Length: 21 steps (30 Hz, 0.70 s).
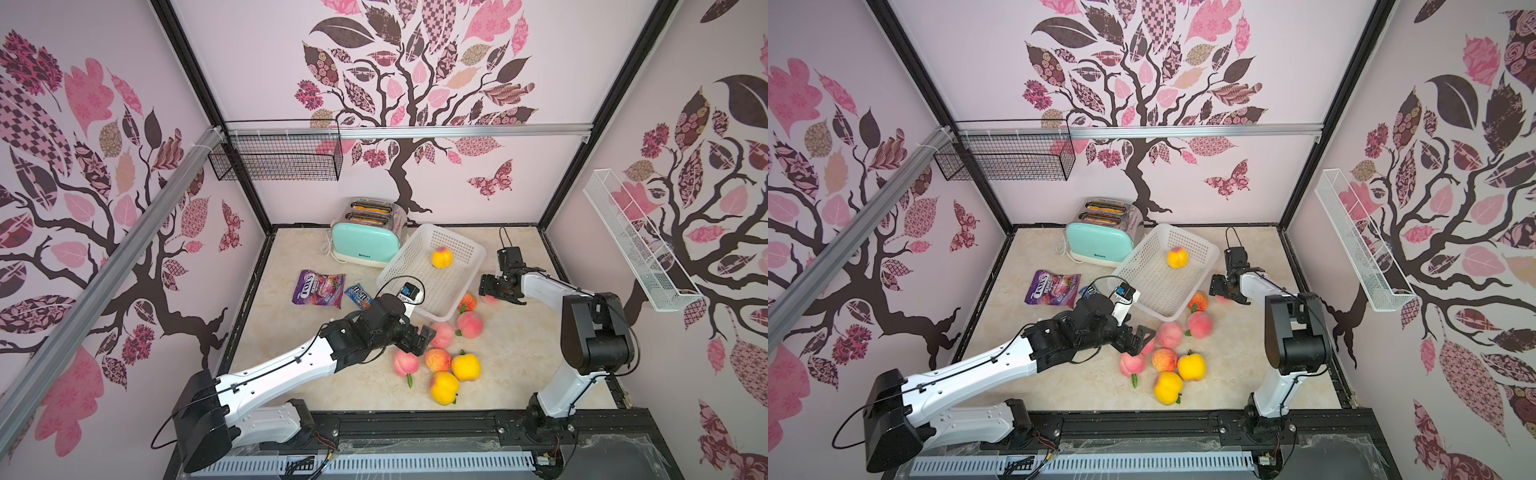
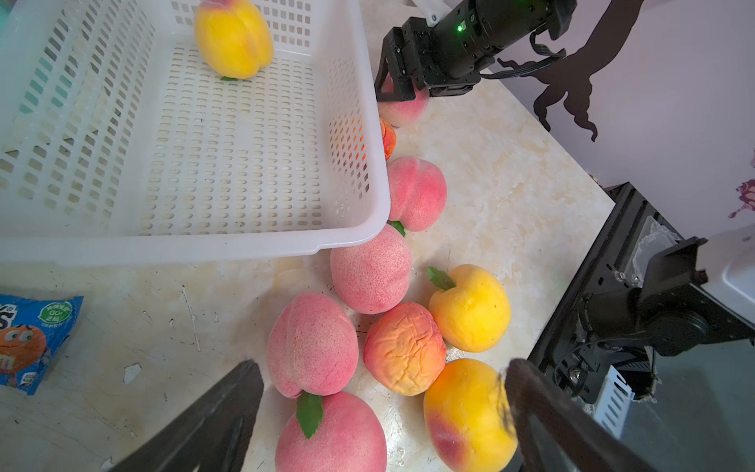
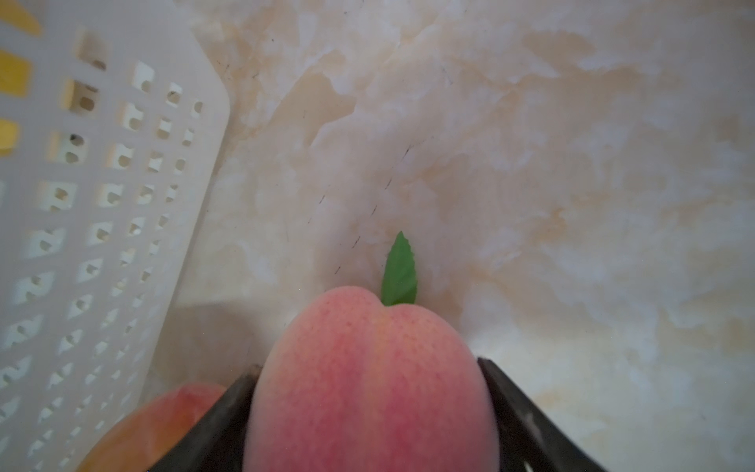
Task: Put the peaches into the basket
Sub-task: Pick up the peach from the center of the board.
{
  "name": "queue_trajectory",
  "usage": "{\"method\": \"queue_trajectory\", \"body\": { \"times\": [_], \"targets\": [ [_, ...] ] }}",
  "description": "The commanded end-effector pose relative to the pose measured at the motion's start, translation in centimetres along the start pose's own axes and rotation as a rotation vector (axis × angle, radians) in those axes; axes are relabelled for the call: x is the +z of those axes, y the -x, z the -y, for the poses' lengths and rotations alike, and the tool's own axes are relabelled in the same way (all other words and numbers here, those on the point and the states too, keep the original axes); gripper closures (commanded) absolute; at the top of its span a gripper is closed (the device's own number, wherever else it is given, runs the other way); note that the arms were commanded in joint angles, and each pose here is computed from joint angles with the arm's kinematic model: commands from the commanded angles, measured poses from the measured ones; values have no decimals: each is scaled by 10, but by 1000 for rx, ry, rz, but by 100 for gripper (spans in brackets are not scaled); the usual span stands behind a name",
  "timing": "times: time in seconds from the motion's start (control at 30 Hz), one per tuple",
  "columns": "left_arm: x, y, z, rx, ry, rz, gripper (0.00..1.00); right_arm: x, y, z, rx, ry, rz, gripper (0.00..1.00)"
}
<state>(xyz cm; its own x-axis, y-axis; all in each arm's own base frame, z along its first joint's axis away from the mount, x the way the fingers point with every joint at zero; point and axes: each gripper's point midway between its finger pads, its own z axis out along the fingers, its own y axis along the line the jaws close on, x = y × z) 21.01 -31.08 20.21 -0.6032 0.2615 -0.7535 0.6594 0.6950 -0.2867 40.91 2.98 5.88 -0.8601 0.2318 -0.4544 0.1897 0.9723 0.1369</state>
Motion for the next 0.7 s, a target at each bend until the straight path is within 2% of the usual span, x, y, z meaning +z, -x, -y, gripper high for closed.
{"method": "queue_trajectory", "body": {
  "times": [0.0,0.4,0.67],
  "targets": [
    [-6,3,0,-19,-10,22,3,-17,8,2,9,0,45,25],
    [-18,8,1,-34,-8,45,3,-61,4,11,10,-24,111,23],
    [-24,17,1,-17,0,54,3,-120,21,4,7,14,214,24]
  ]
}}
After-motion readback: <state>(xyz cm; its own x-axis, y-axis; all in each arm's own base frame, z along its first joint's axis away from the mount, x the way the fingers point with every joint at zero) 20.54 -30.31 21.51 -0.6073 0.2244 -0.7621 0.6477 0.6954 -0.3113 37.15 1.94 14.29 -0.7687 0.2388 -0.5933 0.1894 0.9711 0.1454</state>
